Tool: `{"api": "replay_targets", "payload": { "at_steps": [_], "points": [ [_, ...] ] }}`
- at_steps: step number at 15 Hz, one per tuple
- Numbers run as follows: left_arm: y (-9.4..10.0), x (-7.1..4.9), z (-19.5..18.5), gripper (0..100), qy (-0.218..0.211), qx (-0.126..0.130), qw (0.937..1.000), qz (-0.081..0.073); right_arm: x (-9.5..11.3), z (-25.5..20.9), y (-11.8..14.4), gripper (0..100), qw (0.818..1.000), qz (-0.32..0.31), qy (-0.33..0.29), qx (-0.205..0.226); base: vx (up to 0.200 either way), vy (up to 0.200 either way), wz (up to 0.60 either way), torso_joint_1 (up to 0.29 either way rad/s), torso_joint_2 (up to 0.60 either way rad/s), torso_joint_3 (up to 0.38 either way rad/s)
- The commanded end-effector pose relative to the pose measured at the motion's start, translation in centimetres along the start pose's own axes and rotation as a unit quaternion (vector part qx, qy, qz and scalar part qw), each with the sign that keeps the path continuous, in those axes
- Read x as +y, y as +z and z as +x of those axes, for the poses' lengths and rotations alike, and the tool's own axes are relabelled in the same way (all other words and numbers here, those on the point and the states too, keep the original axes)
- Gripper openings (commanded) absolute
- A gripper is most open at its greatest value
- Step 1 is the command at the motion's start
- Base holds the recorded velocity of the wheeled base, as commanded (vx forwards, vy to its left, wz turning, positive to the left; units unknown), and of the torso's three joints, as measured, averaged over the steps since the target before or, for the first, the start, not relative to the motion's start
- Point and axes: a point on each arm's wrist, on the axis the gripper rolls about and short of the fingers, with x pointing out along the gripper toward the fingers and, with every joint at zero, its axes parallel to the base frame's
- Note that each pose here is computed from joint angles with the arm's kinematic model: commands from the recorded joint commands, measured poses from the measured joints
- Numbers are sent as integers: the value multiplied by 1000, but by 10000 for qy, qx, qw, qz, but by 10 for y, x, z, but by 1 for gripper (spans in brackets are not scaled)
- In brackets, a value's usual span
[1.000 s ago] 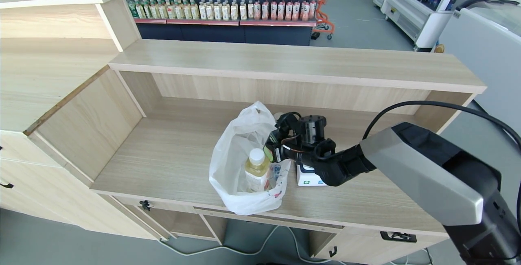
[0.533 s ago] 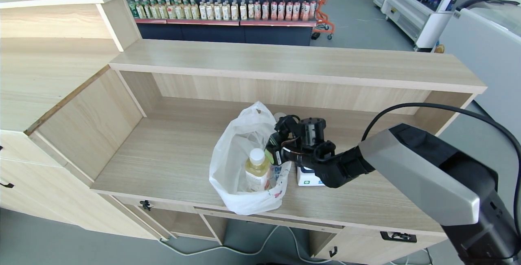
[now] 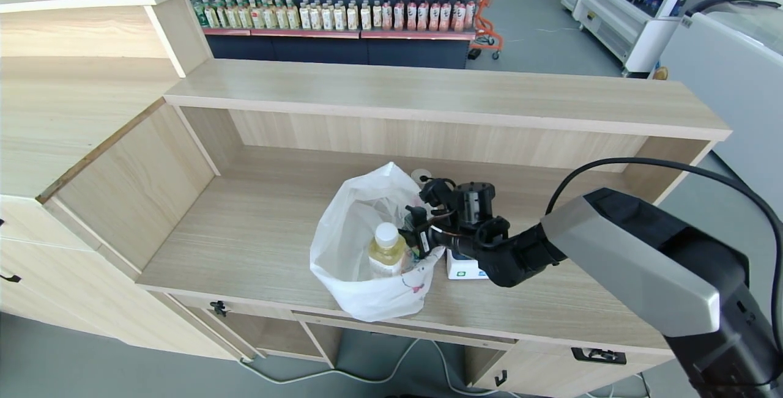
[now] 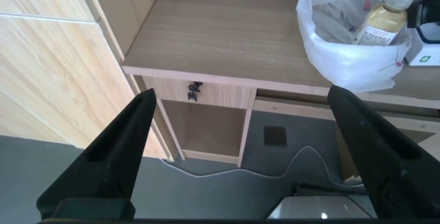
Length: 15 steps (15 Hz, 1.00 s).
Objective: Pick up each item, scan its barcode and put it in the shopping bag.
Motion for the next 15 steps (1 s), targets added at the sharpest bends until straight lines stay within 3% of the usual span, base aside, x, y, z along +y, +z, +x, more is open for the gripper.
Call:
{"api": "replay_targets", "payload": {
  "at_steps": [1, 6, 10, 13, 15],
  "points": [
    [0, 0, 0, 100, 0, -8, 10000, 11, -2, -4, 12, 100, 9998, -8, -27, -208, 0, 0, 0, 0, 0, 0],
    [0, 0, 0, 100, -8, -8, 10000, -12, -10, -52, 87, 100, 9947, 352, -109, -959, 0, 0, 0, 0, 0, 0],
    [0, 0, 0, 100, 0, 0, 10000, -28, -35, -140, 138, 100, 9882, 587, -460, -1339, 0, 0, 0, 0, 0, 0],
    [0, 0, 0, 100, 0, 0, 10000, -28, -75, -231, 153, 100, 9761, 746, -1798, -964, 0, 0, 0, 0, 0, 0],
    [0, 0, 0, 100, 0, 0, 10000, -28, -76, -317, 143, 100, 9512, 1010, -2913, -148, 0, 0, 0, 0, 0, 0]
  ]
}}
